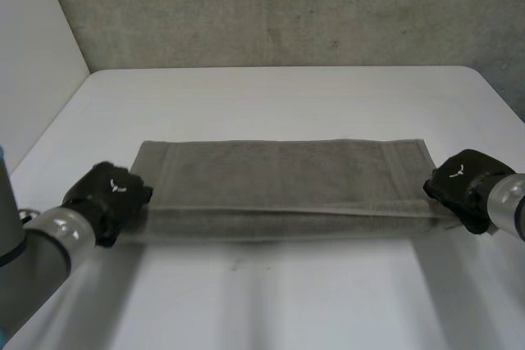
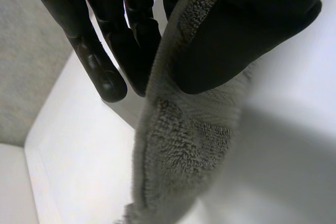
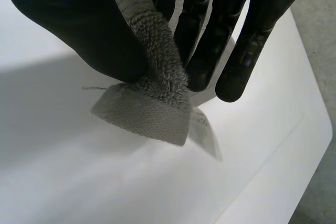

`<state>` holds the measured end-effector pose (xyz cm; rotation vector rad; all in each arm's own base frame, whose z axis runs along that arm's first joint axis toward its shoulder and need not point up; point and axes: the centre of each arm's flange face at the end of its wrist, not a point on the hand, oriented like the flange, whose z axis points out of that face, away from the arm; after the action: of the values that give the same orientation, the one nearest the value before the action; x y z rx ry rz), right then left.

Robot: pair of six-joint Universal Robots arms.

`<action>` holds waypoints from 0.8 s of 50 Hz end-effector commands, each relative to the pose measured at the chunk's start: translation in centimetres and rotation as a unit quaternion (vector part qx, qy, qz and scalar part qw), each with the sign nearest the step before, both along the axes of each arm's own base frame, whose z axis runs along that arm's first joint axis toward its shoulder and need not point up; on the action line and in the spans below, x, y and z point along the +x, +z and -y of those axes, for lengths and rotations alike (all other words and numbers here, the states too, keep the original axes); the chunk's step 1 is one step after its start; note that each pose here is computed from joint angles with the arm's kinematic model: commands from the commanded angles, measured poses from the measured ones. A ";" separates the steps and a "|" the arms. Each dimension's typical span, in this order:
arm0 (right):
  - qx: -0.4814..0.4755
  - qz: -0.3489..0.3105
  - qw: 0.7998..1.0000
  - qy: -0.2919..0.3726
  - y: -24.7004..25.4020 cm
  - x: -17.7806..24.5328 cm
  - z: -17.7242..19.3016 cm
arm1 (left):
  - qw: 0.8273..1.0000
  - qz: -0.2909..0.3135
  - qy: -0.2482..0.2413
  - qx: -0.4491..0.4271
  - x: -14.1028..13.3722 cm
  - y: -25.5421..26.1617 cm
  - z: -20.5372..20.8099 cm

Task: Fold the towel.

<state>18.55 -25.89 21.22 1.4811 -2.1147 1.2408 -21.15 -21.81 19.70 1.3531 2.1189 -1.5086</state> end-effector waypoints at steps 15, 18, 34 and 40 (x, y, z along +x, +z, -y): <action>-0.167 0.090 0.982 -0.018 -6.2 4.3 12.4 | 0.988 -0.052 -0.021 -0.144 -5.9 -6.6 15.7; -0.174 0.076 0.982 -0.006 -8.2 5.1 13.6 | 0.986 -0.055 -0.024 -0.153 -6.4 -6.9 16.6; -0.264 0.083 0.958 -0.074 -4.7 5.2 15.1 | 0.970 -0.089 -0.045 -0.221 -9.6 -4.9 17.9; -0.286 0.178 0.938 -0.082 1.3 4.7 13.4 | 0.964 -0.113 -0.041 -0.235 -9.0 -0.6 15.9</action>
<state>23.93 -41.17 14.30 1.0574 -1.7573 1.6803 -30.58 -39.68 14.70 1.2008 1.6868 -2.0420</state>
